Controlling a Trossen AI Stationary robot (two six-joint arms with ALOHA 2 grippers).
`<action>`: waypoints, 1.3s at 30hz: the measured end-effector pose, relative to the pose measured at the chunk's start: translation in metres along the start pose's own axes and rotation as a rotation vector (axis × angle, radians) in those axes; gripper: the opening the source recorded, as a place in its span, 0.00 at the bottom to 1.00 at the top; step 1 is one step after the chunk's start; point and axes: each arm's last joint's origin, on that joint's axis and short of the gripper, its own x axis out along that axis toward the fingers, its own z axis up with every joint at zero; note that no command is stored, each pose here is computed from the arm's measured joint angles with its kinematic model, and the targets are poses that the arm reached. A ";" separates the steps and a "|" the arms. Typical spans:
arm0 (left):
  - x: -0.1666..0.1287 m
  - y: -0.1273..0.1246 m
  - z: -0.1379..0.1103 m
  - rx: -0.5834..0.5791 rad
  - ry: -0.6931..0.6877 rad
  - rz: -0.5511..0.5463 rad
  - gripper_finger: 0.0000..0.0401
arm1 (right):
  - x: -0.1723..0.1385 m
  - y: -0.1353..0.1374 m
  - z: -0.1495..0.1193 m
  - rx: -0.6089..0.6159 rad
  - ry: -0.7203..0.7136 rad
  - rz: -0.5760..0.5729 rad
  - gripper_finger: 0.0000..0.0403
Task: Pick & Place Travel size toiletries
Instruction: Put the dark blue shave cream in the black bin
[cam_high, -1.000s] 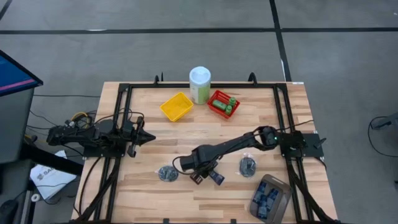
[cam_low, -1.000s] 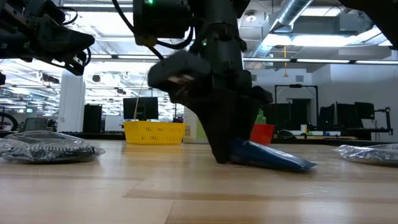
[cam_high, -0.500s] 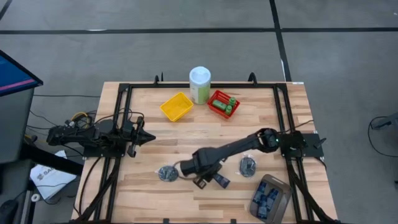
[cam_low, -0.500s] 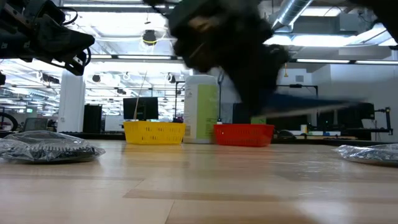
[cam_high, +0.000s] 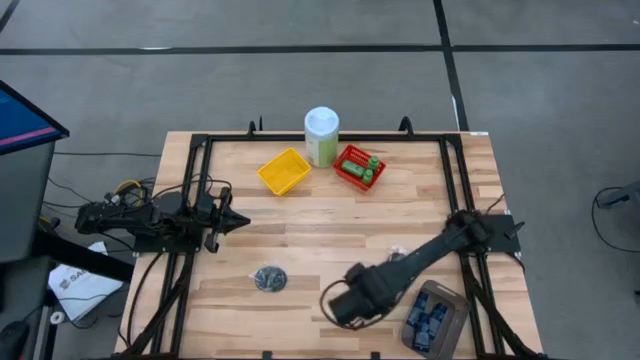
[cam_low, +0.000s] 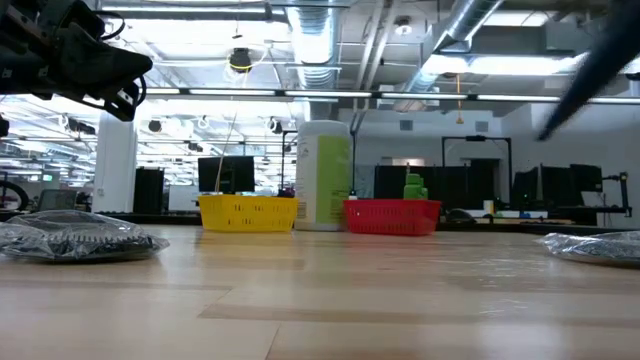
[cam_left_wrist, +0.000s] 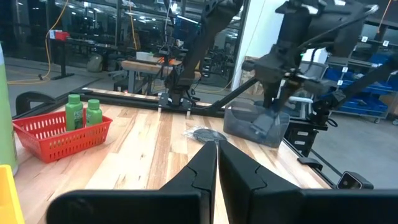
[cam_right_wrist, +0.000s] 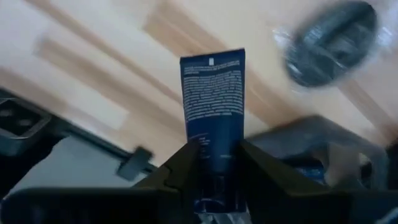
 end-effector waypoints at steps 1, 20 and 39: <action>0.000 0.000 0.000 0.000 -0.001 0.000 0.03 | 0.002 -0.004 -0.001 0.020 -0.001 -0.010 0.23; 0.000 0.000 0.000 0.000 -0.004 -0.001 0.03 | 0.044 -0.019 0.031 0.140 -0.007 0.072 0.29; 0.000 0.000 0.000 0.000 -0.004 -0.001 0.03 | 0.124 -0.018 0.040 0.239 0.076 0.188 0.60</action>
